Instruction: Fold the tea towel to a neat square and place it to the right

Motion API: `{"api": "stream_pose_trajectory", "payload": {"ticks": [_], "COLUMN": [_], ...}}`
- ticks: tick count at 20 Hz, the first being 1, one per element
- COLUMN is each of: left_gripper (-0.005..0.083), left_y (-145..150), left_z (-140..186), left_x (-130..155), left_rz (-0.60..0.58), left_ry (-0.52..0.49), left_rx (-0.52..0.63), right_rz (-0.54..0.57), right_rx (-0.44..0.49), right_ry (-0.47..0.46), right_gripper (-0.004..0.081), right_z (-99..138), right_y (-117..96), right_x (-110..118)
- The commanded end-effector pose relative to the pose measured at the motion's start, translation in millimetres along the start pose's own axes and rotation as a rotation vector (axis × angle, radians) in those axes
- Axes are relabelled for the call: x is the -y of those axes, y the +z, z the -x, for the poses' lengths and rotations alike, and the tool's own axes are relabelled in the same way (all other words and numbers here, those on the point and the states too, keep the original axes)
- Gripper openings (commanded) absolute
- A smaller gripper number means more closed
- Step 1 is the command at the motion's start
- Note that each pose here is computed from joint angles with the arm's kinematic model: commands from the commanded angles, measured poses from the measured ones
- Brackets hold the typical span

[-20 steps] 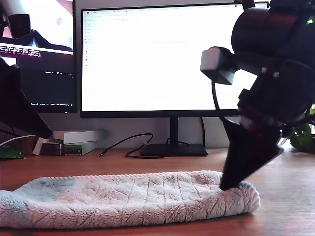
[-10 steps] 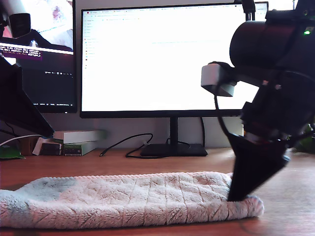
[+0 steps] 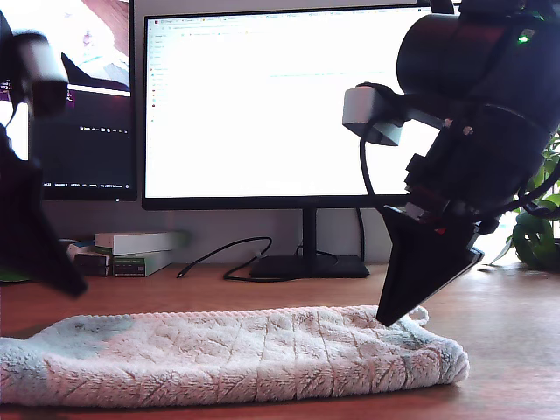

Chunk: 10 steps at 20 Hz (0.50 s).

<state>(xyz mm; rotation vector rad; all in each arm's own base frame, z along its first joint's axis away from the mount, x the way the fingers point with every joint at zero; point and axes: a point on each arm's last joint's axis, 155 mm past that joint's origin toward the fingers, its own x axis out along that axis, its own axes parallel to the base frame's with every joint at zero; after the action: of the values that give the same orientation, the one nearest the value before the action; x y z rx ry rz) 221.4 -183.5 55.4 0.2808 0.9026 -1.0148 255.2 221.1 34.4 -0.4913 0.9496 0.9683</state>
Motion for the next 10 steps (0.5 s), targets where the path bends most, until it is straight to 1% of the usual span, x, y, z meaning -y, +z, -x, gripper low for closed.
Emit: {"api": "stream_pose_trajectory", "payload": {"ticks": [1,3,5,8,10], "left_gripper": [-0.0021,-0.0021,-0.0021,-0.0021,-0.0021], "left_y": [-7.2,-15.3,-20.2,-22.5,-31.4], "left_z": [-5.4,-9.0,-9.9,-3.9,-1.3], "left_x": [5.4,6.8,7.0,10.9,14.0], "left_rz": [0.023,0.051,0.07,0.1,0.114], "left_ry": [-0.039,-0.055,-0.062,-0.081,-0.087], "left_rx": [-0.027,-0.063,-0.096,-0.137,-0.18], "right_rz": [-0.008,-0.012,-0.011,-0.003,-0.006], "right_rx": [0.013,0.055,0.081,0.075,0.067], "right_ry": [-0.014,-0.02,-0.008,0.003,0.016], "right_gripper": [-0.0011,-0.0011,-0.0011,-0.0011,-0.0011], "right_z": [-1.9,-0.3,0.6,-3.2,-7.6], "right_y": [1.3,9.5,14.5,12.8,10.8], "right_x": [8.8,15.4,15.6,14.6,12.8]}}
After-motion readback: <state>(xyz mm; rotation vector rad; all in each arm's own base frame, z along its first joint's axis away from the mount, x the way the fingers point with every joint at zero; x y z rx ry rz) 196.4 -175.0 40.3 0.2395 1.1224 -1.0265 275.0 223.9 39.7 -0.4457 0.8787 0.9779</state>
